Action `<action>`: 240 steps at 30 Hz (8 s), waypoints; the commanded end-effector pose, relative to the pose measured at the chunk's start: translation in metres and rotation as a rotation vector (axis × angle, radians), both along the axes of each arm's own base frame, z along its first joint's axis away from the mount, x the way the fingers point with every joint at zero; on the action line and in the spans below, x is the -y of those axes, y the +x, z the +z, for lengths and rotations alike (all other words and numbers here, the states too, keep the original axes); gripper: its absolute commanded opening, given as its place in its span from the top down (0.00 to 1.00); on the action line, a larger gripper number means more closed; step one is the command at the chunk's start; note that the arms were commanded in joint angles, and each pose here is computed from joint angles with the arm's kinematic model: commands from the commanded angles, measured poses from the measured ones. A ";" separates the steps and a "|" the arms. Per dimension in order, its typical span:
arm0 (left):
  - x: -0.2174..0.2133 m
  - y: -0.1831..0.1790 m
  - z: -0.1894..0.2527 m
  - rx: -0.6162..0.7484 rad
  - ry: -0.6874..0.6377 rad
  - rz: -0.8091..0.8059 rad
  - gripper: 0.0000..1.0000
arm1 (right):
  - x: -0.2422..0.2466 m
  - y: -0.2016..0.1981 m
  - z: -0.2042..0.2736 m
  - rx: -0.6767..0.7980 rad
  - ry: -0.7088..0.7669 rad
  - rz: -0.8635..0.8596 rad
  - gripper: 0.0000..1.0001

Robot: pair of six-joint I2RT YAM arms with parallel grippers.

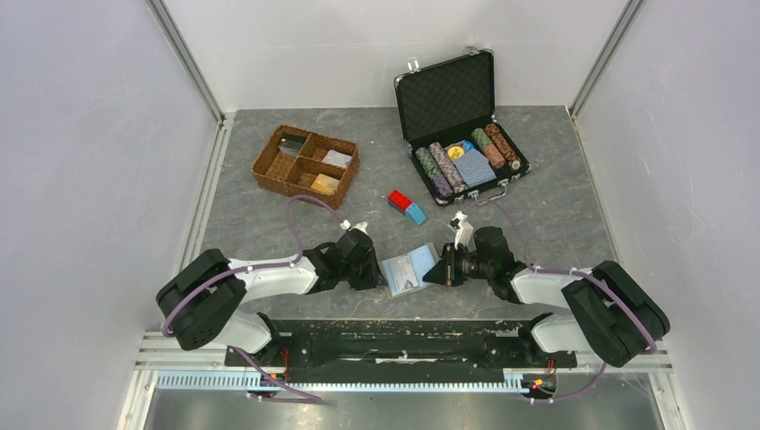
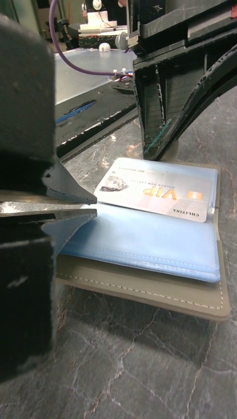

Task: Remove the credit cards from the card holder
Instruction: Remove the credit card from the card holder, then place the credit card in the storage box.

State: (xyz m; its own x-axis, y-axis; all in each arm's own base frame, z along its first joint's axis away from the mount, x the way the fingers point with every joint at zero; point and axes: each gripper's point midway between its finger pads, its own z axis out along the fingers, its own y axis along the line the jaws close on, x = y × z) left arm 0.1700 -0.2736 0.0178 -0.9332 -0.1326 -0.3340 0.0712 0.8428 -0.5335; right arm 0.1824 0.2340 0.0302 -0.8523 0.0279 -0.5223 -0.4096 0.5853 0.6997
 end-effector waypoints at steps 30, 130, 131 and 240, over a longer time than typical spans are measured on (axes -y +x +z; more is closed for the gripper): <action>0.024 0.011 -0.005 -0.021 -0.015 -0.042 0.87 | -0.018 0.022 0.001 -0.010 -0.033 -0.005 0.61; 0.002 0.055 0.216 0.402 -0.286 -0.309 0.98 | 0.003 0.000 0.175 0.451 0.333 0.051 0.21; -0.007 0.067 0.218 0.412 -0.268 -0.265 0.98 | 0.004 0.000 0.175 0.451 0.332 0.039 0.13; -0.168 0.402 0.125 0.326 -0.109 0.206 0.56 | 0.017 0.042 0.146 0.414 0.084 -0.075 0.02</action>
State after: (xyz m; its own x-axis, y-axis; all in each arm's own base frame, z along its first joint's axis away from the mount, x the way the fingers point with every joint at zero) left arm 0.5686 -0.1095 0.1192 -0.7531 -0.3879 -0.5314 0.0487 0.7726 -0.6330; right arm 0.2137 0.2165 0.1598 -0.6038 0.1280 -0.7868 -0.6129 0.5565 0.5609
